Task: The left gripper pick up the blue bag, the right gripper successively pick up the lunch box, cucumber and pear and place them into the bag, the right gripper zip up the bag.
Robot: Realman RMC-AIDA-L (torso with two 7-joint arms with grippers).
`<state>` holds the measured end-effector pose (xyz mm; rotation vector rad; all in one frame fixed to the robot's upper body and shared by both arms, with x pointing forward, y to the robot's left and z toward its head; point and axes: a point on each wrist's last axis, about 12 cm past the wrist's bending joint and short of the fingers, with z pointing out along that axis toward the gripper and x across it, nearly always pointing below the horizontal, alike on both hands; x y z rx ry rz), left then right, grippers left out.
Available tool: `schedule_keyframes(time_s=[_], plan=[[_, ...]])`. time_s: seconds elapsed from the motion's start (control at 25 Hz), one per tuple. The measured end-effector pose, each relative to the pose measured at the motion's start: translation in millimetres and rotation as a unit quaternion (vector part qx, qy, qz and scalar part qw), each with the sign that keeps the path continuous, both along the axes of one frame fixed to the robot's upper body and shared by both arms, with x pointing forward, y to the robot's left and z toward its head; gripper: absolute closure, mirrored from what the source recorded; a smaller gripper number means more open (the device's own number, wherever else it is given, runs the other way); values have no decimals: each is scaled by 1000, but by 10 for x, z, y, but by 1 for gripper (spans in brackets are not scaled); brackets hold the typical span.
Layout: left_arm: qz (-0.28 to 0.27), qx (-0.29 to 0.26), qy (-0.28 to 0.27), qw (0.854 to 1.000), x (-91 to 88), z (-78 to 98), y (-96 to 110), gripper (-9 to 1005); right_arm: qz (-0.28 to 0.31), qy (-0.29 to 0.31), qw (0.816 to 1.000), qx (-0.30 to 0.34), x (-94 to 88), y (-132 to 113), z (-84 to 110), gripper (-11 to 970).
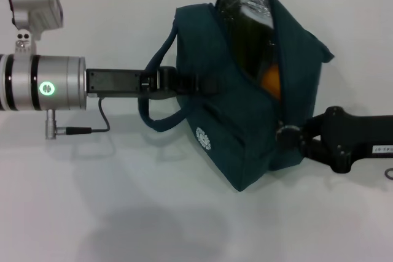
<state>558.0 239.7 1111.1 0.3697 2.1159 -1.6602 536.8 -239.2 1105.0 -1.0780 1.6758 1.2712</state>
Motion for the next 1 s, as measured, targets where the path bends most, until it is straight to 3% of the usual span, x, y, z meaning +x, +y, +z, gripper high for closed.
schedule_keyframes(time_s=[0.4,0.6,0.84,1.0], plan=[[-9,-52,-104,993,1,201,89,759,17,-8,1000,-6,24,61,22,956],[-7,-49,-131,990,-69,195,198,549,42,-17,999,5,27,112,89,956],[11,-35,-138,990,-180,122,355,452,50,-30,998,11,52,126,168,956],[9,-34,-152,988,-270,92,422,455,67,-26,997,14,51,154,207,956]])
